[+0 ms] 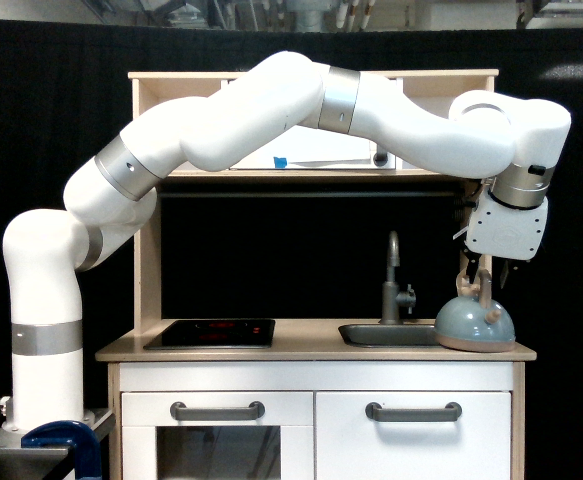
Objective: Place the teapot on the stove
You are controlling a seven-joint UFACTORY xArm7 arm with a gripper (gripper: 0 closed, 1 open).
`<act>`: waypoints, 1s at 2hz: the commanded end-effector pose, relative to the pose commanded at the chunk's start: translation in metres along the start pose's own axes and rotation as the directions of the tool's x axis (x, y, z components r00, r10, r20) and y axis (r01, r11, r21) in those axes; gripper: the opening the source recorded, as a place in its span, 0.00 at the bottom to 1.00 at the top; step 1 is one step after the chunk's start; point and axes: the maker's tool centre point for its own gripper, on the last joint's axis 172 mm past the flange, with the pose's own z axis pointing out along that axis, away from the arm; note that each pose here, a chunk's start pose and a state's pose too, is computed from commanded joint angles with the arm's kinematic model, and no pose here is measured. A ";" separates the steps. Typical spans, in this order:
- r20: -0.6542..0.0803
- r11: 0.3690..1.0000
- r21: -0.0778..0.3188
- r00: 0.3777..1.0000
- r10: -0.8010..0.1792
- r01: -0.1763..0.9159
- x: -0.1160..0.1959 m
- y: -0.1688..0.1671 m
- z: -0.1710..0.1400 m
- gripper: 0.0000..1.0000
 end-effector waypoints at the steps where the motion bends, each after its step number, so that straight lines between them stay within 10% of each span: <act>1: 0.000 1.000 0.000 1.000 0.000 0.000 0.011 -0.004 0.013 1.00; 2: 0.000 1.000 0.000 1.000 0.000 0.000 0.013 -0.002 0.018 0.00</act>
